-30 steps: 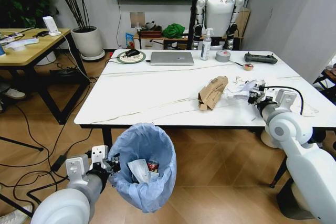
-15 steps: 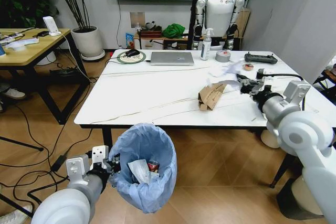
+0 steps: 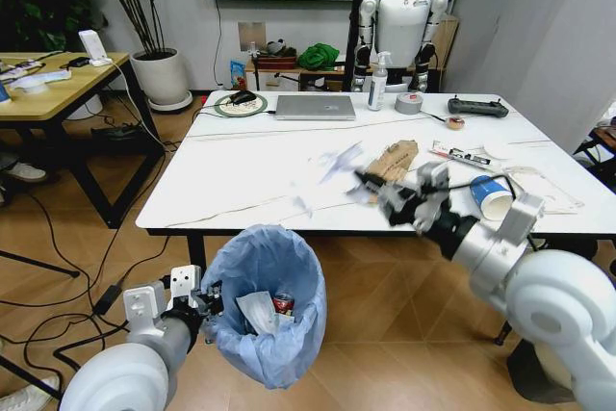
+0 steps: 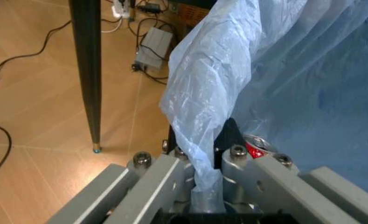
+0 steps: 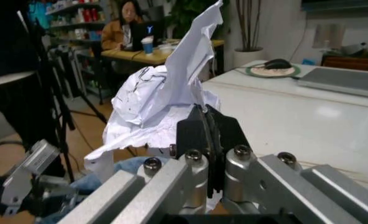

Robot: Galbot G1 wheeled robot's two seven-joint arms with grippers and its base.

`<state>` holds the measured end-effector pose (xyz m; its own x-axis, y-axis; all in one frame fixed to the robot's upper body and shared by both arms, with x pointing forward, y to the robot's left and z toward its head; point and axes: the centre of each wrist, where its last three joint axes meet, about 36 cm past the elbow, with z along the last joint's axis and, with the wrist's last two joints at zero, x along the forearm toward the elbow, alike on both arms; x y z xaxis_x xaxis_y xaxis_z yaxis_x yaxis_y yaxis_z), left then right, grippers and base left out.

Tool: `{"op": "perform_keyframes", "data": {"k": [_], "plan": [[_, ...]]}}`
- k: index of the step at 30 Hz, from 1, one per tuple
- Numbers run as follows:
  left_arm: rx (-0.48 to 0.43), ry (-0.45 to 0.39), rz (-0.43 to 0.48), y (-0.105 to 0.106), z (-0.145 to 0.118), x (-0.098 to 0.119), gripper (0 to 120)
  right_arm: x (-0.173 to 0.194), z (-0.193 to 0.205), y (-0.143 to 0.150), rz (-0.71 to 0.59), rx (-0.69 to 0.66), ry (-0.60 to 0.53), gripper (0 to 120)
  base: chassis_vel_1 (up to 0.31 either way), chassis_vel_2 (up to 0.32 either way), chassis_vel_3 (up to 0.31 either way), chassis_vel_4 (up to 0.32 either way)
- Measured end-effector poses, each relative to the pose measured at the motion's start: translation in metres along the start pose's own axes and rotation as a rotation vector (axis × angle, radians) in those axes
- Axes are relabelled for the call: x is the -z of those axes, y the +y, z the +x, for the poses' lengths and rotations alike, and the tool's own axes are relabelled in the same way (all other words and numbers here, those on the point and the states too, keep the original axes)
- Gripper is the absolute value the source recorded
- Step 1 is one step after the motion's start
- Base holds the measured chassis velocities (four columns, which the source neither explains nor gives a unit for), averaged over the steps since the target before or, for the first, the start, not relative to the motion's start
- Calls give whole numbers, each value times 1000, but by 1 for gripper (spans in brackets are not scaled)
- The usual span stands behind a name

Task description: Pick up the trash bin and place the trash from the table into it.

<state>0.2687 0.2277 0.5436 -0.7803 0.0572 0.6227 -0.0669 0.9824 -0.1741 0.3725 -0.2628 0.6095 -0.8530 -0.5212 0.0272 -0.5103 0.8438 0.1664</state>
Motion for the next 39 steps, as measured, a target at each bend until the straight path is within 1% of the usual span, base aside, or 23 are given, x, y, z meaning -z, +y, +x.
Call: {"op": "perform_keyframes", "data": {"k": [1,4,9,15,18,19,22,24,26,27,31,32,33,34,35,36,37,38,39], "plan": [[2,0,2,0,0,1,0,-3,4,5,10,57,6,0,0,0,0,0],[1,0,3,-1,0,1,0,-6,8,10,18,108,14,0,0,0,0,0],[-19,4,0,-8,-1,0,0,-21,22,30,55,280,58,0,0,0,0,0],[-35,4,-5,-12,-2,1,0,-38,28,37,101,333,105,0,0,0,0,0],[-43,8,-9,-15,-4,0,0,-54,32,42,164,368,155,13,0,0,0,0],[-43,8,-9,-15,-4,0,0,-54,32,42,164,368,155,13,0,0,0,0],[-43,19,-2,-18,-7,-2,0,-63,34,48,211,376,186,27,0,0,0,0],[-47,24,0,-20,-9,-4,0,-69,35,52,215,379,203,35,0,0,0,0],[-50,26,1,-21,-10,-4,0,-73,37,55,219,376,215,41,0,0,0,0],[-50,26,1,-21,-10,-4,0,-73,37,55,219,376,215,41,0,0,0,0],[-54,28,3,-23,-11,-5,0,-77,40,54,229,348,221,59,0,0,0,0],[-54,28,3,-23,-11,-5,0,-76,39,53,229,320,210,64,0,0,0,0],[-53,29,3,-23,-11,-5,0,-75,39,53,229,291,202,66,0,0,0,0],[-53,31,3,-22,-11,-6,0,-70,36,52,219,207,189,72,0,0,0,0],[-53,31,3,-22,-11,-6,0,-70,36,52,219,207,189,72,0,0,0,0],[-52,33,3,-22,-10,-6,0,-65,33,52,202,143,182,73,0,0,0,0],[-52,35,2,-22,-10,-7,0,-57,24,47,161,35,177,80,0,0,0,0],[-52,36,2,-22,-9,-7,0,-52,18,43,144,-18,173,82,0,0,0,0],[-51,37,1,-22,-7,-8,0,-44,5,32,122,-104,162,88,0,0,0,0]]}}
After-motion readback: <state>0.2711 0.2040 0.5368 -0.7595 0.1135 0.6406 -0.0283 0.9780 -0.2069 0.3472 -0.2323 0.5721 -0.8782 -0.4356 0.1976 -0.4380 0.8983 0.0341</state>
